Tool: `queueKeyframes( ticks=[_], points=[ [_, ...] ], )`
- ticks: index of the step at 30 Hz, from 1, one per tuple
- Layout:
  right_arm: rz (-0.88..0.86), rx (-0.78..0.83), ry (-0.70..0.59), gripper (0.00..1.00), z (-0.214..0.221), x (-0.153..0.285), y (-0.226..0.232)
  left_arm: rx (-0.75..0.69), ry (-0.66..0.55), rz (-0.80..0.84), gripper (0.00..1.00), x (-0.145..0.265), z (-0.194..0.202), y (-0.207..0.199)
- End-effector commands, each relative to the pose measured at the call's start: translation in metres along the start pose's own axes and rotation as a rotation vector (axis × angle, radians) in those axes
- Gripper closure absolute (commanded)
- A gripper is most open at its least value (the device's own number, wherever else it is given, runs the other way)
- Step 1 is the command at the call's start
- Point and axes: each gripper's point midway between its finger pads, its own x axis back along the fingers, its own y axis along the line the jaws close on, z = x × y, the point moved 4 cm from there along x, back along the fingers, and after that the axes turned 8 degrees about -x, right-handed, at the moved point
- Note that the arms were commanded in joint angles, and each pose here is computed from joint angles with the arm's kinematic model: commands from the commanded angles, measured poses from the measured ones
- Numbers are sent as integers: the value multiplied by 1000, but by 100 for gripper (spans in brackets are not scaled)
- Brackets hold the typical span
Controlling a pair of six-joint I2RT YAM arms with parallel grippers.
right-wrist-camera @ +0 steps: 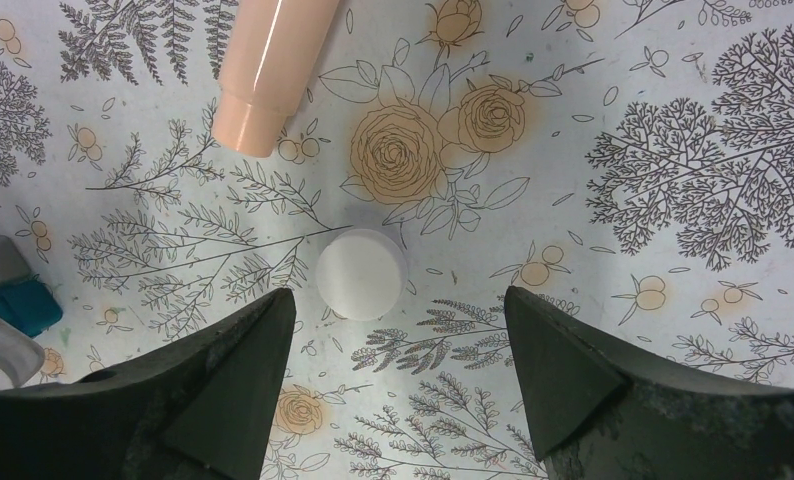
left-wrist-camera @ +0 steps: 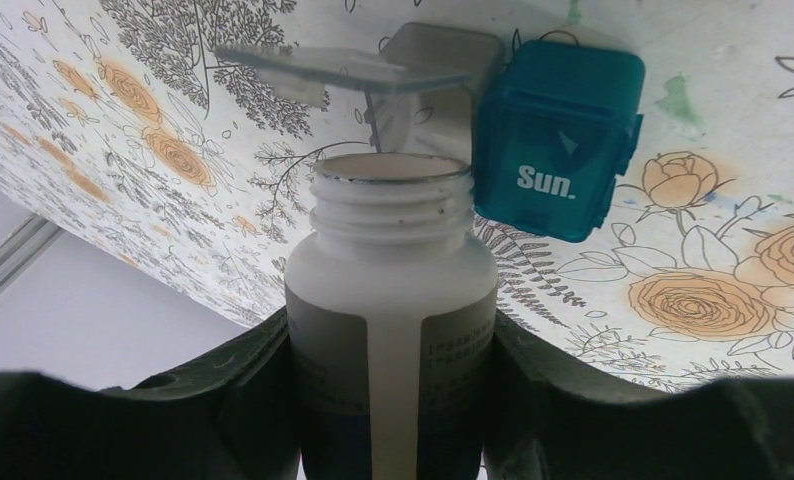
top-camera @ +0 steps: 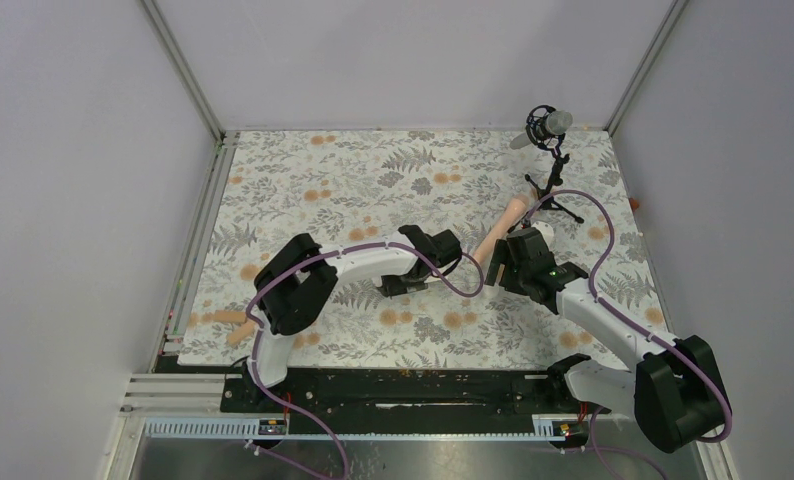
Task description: Sort the pills into containers
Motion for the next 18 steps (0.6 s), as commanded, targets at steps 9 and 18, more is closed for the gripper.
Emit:
queueKeyframes(
  ticks=[9,18],
  points=[
    [-11,-8,-17,16,-5,-2,3,-32,32,-86,100,11,-2,13],
    [-12,-8,-16,16,-4,-3,3,-82,54,-89,100,9,-5,13]
  ],
)
